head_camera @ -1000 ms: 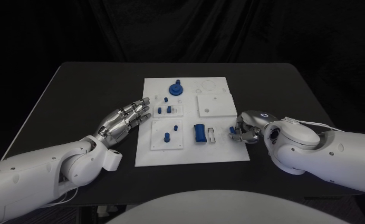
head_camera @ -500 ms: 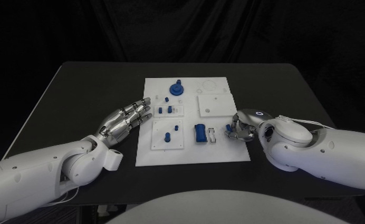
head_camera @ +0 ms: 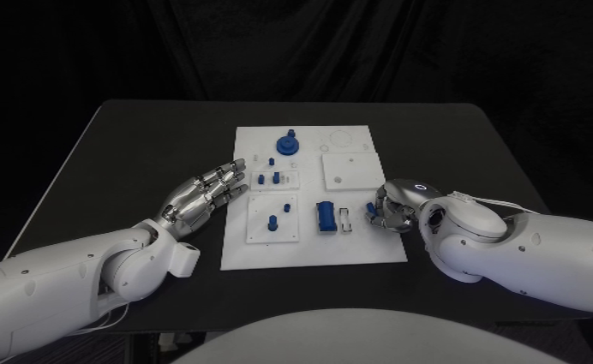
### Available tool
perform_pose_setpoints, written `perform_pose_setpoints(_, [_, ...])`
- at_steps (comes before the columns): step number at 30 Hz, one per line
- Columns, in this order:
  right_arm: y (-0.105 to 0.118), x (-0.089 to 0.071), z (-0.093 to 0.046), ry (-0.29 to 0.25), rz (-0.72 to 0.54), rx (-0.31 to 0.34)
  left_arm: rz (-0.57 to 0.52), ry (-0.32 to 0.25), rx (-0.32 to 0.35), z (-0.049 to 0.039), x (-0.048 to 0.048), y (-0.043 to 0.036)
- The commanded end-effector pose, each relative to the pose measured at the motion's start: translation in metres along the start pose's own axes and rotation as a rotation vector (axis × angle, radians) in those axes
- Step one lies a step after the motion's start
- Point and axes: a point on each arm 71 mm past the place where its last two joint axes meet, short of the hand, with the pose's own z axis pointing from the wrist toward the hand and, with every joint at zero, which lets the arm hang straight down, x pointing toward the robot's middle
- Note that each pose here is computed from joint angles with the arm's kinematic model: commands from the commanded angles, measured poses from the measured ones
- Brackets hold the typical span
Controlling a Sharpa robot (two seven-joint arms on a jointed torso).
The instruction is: Assemble the parts on the task board
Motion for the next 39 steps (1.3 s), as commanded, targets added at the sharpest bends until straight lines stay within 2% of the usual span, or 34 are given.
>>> perform_pose_setpoints(1, [-0.001, 0.011, -0.006, 0.022, 0.083, 0.001, -0.015, 0.011, 0.031, 0.0003, 0.0017, -0.0017])
perform_pose_setpoints(12, [0.010, 0.007, -0.021, -0.007, 0.422, -0.034, -0.018, 0.015, 0.029, 0.0009, 0.0025, -0.0008])
perform_pose_setpoints(16, [0.016, 0.007, -0.024, -0.009, 0.473, -0.053, -0.018, 0.015, 0.028, 0.0008, 0.0028, -0.0007])
perform_pose_setpoints(22, [0.021, 0.009, -0.022, 0.006, 0.491, -0.059, -0.019, 0.016, 0.028, 0.0009, 0.0031, -0.0005])
perform_pose_setpoints(39, [0.025, 0.018, -0.007, 0.091, 0.452, -0.040, -0.022, 0.020, 0.027, 0.0017, 0.0044, -0.0001])
